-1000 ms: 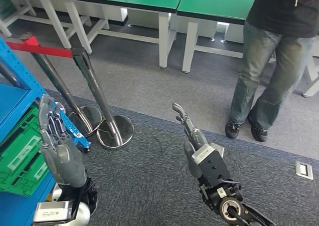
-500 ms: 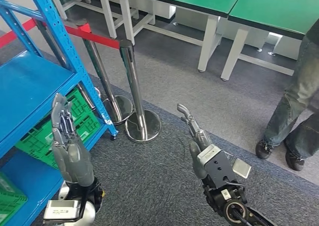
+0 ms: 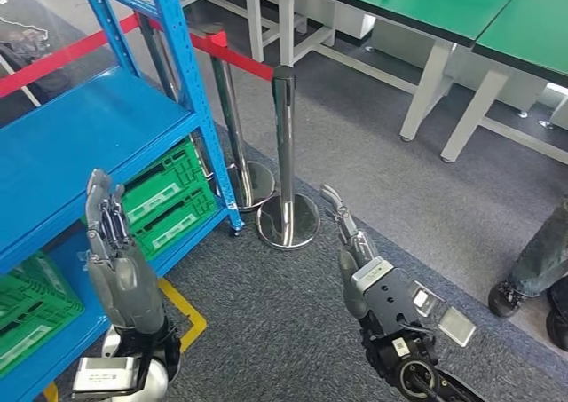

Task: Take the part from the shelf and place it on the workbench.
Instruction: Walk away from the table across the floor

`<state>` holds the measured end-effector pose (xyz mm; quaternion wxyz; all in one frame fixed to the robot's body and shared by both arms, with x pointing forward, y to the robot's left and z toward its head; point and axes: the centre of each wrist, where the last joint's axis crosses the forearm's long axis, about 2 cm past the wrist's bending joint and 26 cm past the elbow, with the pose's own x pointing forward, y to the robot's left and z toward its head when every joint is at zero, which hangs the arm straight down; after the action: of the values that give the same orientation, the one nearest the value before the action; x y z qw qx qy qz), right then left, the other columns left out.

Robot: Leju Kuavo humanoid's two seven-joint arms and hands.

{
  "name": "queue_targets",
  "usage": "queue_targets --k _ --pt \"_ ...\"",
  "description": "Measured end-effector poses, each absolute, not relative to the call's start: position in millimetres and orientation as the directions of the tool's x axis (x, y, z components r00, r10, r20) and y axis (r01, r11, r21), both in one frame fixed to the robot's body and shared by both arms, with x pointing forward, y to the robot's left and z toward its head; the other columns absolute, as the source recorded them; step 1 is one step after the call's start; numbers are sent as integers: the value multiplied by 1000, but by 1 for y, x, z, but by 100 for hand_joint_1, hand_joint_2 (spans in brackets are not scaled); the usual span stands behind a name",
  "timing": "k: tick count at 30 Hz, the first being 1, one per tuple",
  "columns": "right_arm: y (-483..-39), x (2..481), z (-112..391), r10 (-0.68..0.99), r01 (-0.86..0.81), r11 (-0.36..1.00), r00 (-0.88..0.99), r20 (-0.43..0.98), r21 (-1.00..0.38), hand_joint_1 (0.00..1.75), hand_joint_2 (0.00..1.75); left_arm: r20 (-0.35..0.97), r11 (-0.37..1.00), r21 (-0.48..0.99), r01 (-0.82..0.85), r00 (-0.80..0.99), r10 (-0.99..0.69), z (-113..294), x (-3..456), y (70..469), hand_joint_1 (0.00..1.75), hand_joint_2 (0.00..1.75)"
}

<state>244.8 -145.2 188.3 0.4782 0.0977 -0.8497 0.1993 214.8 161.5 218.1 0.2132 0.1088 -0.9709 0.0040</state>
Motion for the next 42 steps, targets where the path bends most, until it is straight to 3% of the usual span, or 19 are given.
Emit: queue_targets --k 42 --pt "-135 251 195 -8 -419 871 -533 846 -256 0 0 392 974 35 -223 -894 -219 227 220 162 0 0"
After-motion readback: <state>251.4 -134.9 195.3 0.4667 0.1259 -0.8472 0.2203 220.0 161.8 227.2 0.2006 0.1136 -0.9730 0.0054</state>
